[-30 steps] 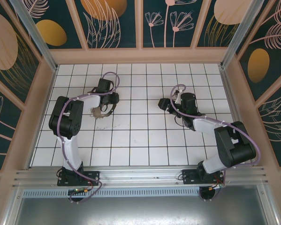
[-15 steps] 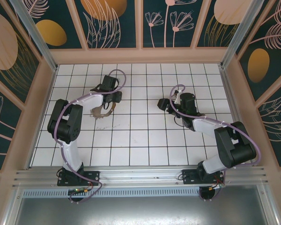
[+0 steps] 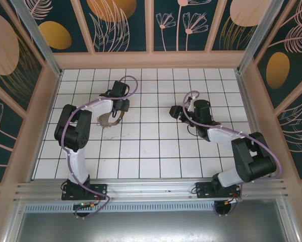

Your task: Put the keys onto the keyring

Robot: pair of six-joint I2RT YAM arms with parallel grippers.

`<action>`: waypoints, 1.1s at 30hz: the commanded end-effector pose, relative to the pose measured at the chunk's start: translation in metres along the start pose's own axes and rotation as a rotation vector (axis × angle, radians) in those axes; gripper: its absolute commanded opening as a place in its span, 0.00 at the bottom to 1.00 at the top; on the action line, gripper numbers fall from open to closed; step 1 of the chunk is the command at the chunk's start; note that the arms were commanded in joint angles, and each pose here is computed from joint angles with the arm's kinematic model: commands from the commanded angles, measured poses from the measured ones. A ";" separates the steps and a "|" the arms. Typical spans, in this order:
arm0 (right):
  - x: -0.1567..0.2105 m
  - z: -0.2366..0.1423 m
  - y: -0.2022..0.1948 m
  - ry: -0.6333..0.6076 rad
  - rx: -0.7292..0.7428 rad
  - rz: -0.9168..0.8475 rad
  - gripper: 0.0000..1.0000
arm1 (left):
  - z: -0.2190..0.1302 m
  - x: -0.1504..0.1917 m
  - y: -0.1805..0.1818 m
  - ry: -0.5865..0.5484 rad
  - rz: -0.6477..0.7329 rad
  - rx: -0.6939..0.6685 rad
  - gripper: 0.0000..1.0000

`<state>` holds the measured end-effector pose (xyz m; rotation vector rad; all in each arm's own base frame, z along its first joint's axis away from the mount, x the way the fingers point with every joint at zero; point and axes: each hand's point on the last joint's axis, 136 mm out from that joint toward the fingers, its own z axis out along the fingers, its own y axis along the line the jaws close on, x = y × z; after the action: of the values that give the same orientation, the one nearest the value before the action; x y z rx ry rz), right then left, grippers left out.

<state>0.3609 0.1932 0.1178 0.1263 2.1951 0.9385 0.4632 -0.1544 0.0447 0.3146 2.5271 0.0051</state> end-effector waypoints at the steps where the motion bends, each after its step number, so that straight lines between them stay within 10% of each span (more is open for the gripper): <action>1: 0.000 -0.004 0.005 -0.012 -0.003 0.007 0.76 | 0.004 0.006 0.007 0.034 0.034 -0.032 0.33; 33: 0.005 -0.006 0.002 -0.006 0.007 0.005 0.76 | 0.029 0.006 0.011 0.044 0.047 -0.080 0.27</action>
<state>0.3568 0.1923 0.1145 0.1293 2.2033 0.9284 0.4697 -0.1468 0.0186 0.3426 2.5637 0.1034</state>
